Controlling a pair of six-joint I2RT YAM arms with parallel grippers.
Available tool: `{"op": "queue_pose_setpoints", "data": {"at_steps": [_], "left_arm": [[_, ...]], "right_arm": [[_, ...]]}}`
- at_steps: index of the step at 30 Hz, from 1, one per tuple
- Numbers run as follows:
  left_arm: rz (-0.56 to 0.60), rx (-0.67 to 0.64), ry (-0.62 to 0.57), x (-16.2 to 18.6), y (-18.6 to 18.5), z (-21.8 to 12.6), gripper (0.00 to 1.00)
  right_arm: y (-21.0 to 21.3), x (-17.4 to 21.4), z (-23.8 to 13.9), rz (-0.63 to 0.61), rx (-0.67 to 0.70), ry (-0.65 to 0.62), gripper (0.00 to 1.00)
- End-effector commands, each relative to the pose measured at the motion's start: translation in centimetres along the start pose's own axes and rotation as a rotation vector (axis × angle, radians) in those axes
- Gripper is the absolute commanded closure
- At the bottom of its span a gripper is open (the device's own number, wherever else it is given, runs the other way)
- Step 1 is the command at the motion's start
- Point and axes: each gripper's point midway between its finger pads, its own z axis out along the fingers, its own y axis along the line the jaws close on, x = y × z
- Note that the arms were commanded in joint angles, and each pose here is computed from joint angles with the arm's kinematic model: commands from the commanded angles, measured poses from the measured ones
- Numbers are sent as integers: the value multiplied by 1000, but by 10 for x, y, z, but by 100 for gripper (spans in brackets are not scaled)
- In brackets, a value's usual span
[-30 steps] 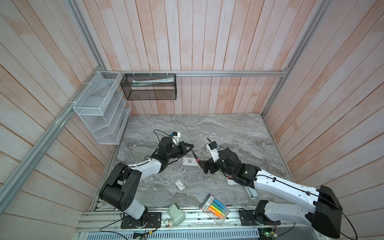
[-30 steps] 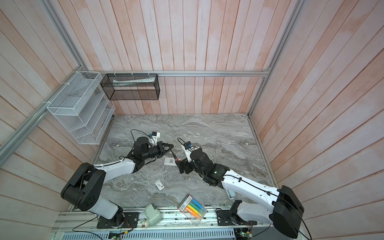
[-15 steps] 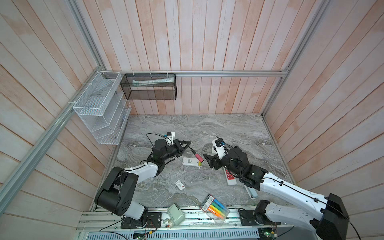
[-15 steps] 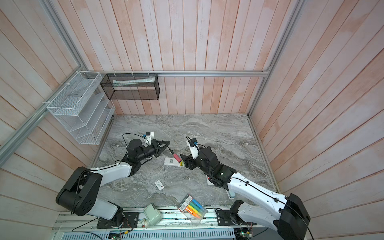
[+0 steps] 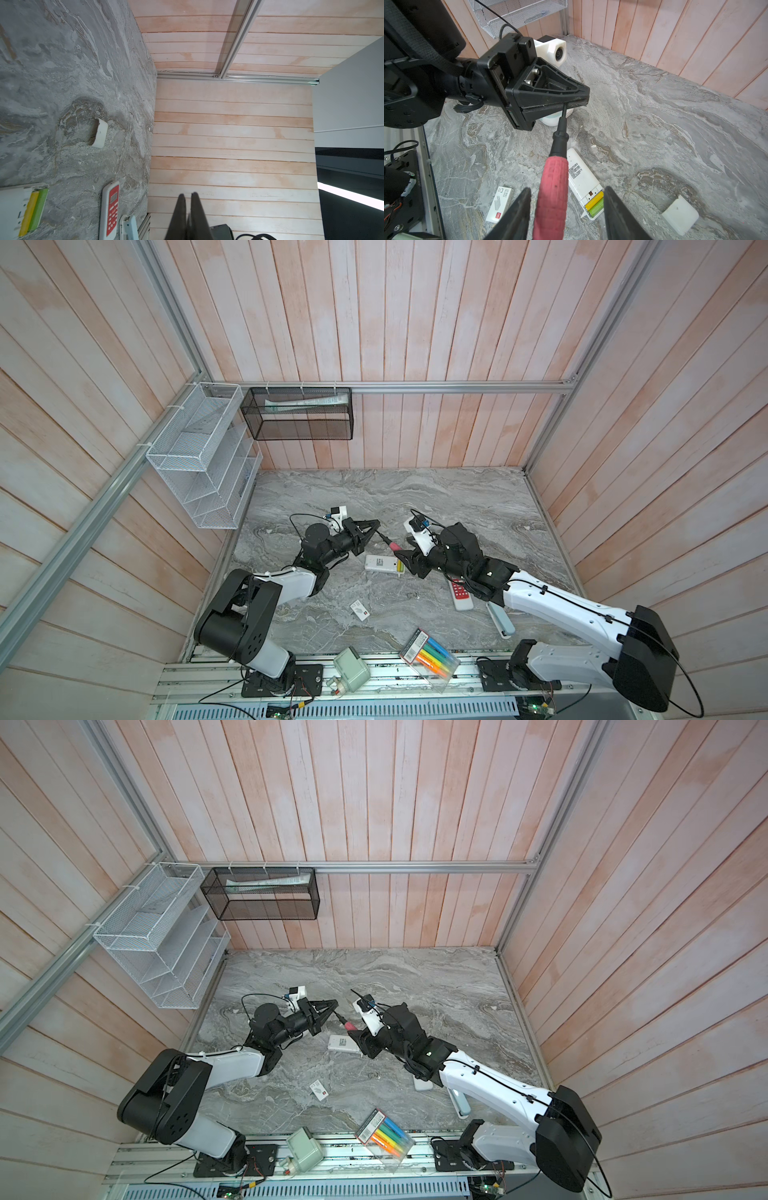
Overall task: Unload the batteries from the remote control
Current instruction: 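Lift the screwdriver with the right gripper and carry it toward the white remote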
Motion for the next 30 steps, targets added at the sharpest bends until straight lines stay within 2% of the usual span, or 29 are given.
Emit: {"op": "queue_pose_setpoints", "data": {"at_steps": [1,30], "left_arm": [[-5,35,-8,-1,-4,-2,100],[33,43,-3,2,-8,-4,100]], "right_arm": [[5,-8,2,6,-25,1,46],[10,-9,14,15,-59,34,72]]}}
